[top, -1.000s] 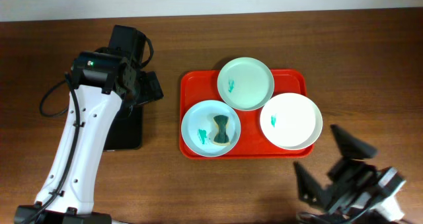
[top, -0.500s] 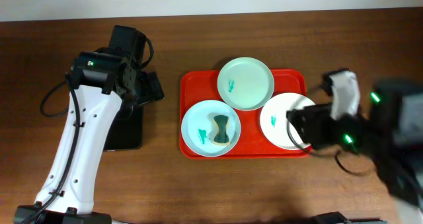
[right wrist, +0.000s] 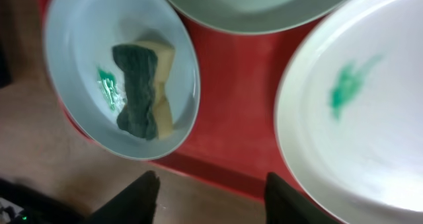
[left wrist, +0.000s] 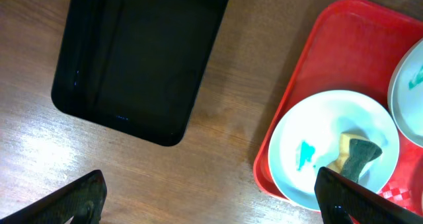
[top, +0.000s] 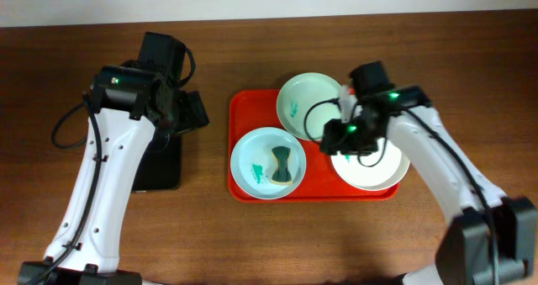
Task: Clean dirty plates on tray and stack at the side
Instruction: 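Reach the right gripper to the light blue plate rim and grasp it, then move the left gripper back to the sponge on the light blue plate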
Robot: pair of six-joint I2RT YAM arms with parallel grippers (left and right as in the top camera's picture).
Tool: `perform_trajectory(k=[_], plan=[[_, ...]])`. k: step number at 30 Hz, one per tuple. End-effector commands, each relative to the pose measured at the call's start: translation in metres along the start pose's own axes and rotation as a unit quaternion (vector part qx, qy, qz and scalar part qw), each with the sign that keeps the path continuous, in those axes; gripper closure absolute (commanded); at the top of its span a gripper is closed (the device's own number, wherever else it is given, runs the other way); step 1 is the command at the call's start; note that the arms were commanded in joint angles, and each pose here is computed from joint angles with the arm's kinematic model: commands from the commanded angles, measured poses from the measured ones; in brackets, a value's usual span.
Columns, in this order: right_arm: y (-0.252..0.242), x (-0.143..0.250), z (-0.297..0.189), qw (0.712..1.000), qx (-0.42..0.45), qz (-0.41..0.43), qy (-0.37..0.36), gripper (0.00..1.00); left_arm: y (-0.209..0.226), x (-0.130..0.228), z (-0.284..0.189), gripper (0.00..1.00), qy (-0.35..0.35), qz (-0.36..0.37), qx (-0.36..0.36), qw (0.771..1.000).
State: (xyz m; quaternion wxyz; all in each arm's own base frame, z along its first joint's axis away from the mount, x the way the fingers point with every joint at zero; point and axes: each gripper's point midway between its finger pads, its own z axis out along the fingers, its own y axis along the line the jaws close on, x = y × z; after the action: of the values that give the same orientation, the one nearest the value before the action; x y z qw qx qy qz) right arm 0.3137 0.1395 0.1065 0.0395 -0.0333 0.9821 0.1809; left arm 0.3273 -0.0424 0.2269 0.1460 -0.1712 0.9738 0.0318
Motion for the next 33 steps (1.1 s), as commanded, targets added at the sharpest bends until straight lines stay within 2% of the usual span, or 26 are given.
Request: perform_trajectory(k=[1,8,12,14,27,30,33], plan=[[0.007,0.001,0.029,1.000,0.006,-0.005,0.022,0.44,0.000,0.000,0.003,0.01,0.003,-0.002,-0.002,1.000],[0.009,-0.001,0.067,0.998,0.029,-0.031,0.037,0.45,0.000,-0.001,0.003,0.01,0.002,-0.002,-0.001,1.000],[0.002,-0.004,0.080,0.998,0.042,-0.030,0.039,0.57,0.000,-0.001,0.003,0.01,0.002,-0.002,-0.001,1.000],[0.001,-0.004,0.085,0.998,0.043,-0.030,0.041,0.59,0.000,-0.001,0.003,0.01,0.002,-0.002,-0.001,1.000],[-0.006,-0.008,0.103,0.998,0.038,-0.035,0.019,0.59,-0.004,0.001,0.003,0.00,0.008,-0.001,0.009,1.000],[-0.008,-0.006,0.108,0.998,0.038,-0.036,0.017,0.61,-0.004,0.003,0.004,0.13,0.012,0.005,0.010,1.000],[-0.010,-0.003,0.113,0.999,0.037,-0.036,0.016,0.65,-0.020,0.013,0.010,0.12,0.037,0.048,0.055,0.997]])
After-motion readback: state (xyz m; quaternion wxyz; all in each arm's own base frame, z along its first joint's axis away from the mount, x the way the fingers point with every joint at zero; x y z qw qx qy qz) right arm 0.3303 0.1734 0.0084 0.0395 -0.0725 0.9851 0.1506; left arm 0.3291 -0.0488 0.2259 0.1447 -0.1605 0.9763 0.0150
